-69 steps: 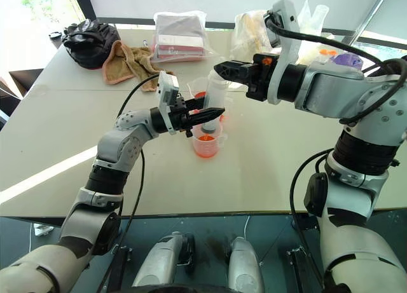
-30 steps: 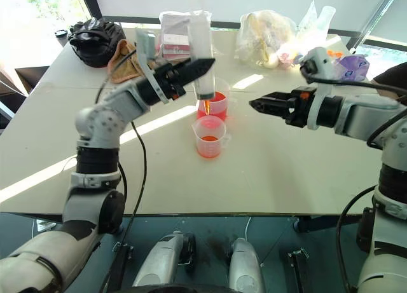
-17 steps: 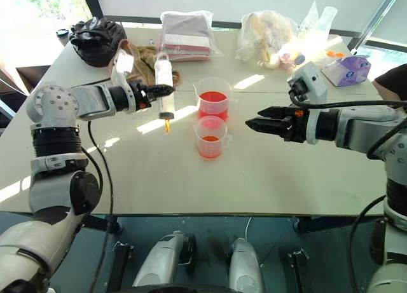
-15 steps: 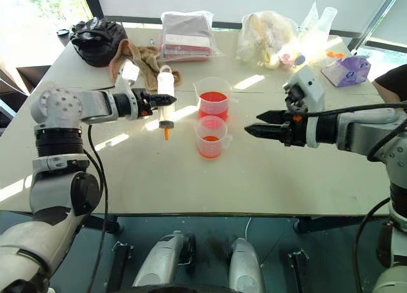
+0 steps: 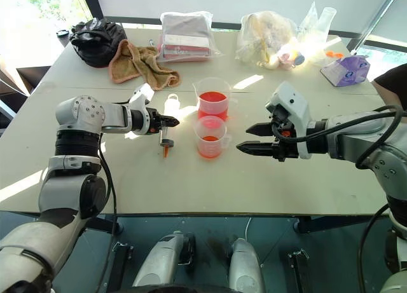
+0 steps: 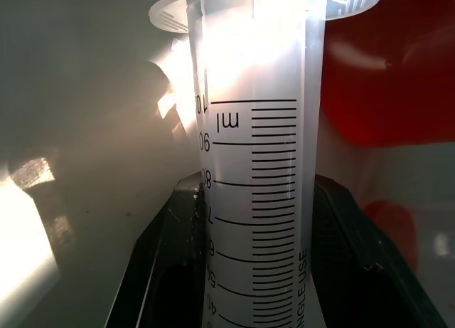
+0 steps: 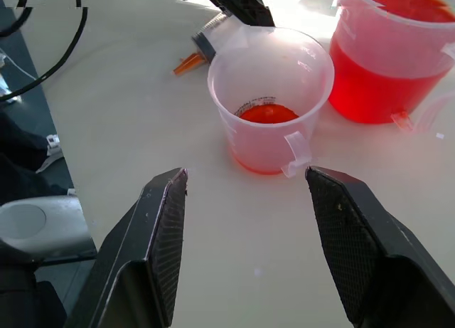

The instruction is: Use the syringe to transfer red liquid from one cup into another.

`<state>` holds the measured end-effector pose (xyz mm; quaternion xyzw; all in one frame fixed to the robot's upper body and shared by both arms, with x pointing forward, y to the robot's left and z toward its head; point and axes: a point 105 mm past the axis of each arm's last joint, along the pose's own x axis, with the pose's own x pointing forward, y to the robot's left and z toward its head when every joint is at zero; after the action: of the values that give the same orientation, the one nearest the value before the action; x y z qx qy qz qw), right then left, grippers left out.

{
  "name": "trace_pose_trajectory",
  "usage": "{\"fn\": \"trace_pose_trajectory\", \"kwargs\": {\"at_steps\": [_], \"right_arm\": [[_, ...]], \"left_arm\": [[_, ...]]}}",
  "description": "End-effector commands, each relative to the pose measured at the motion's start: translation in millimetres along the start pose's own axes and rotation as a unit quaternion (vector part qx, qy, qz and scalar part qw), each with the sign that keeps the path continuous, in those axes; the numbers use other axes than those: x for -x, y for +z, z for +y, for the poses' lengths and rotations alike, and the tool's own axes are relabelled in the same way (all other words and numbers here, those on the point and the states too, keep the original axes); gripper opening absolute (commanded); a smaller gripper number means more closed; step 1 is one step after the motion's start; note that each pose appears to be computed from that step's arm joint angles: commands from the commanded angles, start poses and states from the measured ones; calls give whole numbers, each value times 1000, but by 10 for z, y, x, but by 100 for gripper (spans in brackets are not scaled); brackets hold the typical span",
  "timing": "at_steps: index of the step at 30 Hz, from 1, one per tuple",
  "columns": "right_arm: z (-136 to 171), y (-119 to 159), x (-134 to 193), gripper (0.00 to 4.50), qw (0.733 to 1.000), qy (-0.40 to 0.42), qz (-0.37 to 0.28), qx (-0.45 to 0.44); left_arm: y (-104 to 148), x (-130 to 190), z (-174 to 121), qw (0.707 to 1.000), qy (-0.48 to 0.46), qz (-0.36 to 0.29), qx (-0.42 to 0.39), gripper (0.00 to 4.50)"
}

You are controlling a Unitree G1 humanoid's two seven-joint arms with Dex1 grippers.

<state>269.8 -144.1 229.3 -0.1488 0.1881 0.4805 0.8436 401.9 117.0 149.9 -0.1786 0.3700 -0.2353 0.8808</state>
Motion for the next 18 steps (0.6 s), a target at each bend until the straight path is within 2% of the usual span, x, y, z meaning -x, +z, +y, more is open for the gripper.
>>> {"fn": "trace_pose_trajectory", "kwargs": {"at_steps": [1, 5, 7, 11, 14, 18], "right_arm": [[23, 104, 43, 277, 1000, -6, -8, 26], [-9, 88, 41, 278, 1000, -14, -4, 28], [-20, 85, 44, 278, 999, -16, -3, 28], [-55, 81, 50, 278, 999, -20, -2, 29], [-86, 69, 65, 278, 999, -21, 5, 35], [-133, 53, 117, 278, 999, -16, 17, 46]], "left_arm": [[-4, -7, 57, 1000, 20, 2, -2, 187], [11, 45, 116, 1000, 29, -6, 0, 373], [82, 113, 138, 999, 31, -35, -8, 446], [294, 305, 43, 993, 2, -113, -32, 446], [530, 560, -71, 973, -11, -215, -83, 446], [521, 824, -112, 959, 0, -242, -149, 446]]}}
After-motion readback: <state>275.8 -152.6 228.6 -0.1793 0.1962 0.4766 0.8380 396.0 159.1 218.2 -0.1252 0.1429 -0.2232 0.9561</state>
